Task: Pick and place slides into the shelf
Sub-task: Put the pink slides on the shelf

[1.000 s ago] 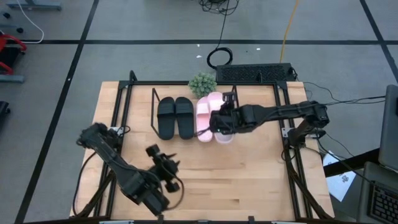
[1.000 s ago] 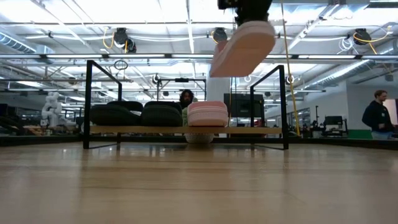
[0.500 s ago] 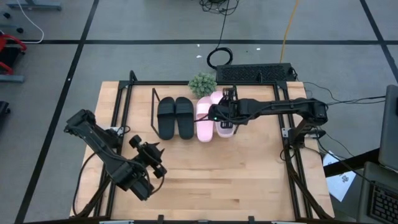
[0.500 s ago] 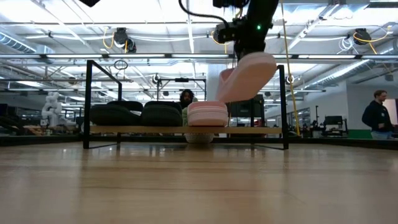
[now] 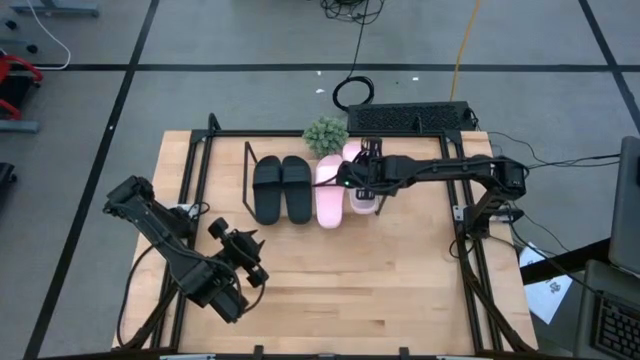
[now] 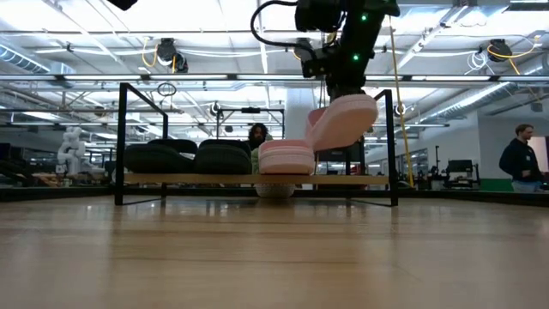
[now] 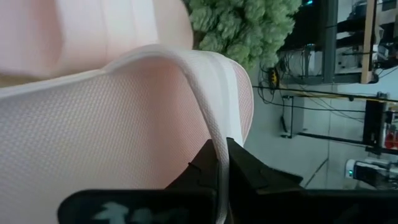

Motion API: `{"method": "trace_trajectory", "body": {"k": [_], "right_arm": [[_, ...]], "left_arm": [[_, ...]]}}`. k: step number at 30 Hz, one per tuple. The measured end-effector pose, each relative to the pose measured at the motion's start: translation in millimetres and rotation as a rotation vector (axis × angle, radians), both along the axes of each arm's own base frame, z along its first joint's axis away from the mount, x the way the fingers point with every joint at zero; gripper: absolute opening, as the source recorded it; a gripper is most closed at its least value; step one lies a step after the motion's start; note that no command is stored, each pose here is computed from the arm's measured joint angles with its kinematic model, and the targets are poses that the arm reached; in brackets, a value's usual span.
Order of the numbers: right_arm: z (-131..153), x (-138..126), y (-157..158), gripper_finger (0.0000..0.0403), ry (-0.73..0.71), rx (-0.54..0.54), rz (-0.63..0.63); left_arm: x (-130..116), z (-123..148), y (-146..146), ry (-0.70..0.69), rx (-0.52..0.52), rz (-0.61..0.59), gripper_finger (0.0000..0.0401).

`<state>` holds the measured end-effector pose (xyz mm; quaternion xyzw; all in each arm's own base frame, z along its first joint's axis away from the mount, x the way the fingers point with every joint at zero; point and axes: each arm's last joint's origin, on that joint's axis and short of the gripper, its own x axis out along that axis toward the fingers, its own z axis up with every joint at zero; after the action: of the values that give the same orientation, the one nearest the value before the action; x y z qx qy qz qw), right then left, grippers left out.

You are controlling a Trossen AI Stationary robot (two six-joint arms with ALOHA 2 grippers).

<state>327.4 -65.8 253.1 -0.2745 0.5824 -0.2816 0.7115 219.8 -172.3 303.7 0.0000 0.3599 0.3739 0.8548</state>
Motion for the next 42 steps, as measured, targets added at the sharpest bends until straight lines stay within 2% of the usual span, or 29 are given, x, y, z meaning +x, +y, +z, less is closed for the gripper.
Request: {"method": "trace_trajectory", "body": {"k": [15, 27, 42], "right_arm": [[0.4, -1.3, -15.3, 0.0000, -0.050, 0.005, -0.067], [-41.7, -14.0, -13.5, 0.0000, -0.022, 0.020, -0.097], [-54.1, -13.1, -9.2, 0.0000, -0.087, 0.048, -0.086]], "left_arm": [[0.1, -0.1, -0.3, 0.002, -0.010, 0.002, 0.0145], [0.0, -0.3, -0.6, 0.003, -0.009, 0.001, 0.0145], [0.1, -0.2, -0.6, 0.001, -0.010, 0.001, 0.0145]]}}
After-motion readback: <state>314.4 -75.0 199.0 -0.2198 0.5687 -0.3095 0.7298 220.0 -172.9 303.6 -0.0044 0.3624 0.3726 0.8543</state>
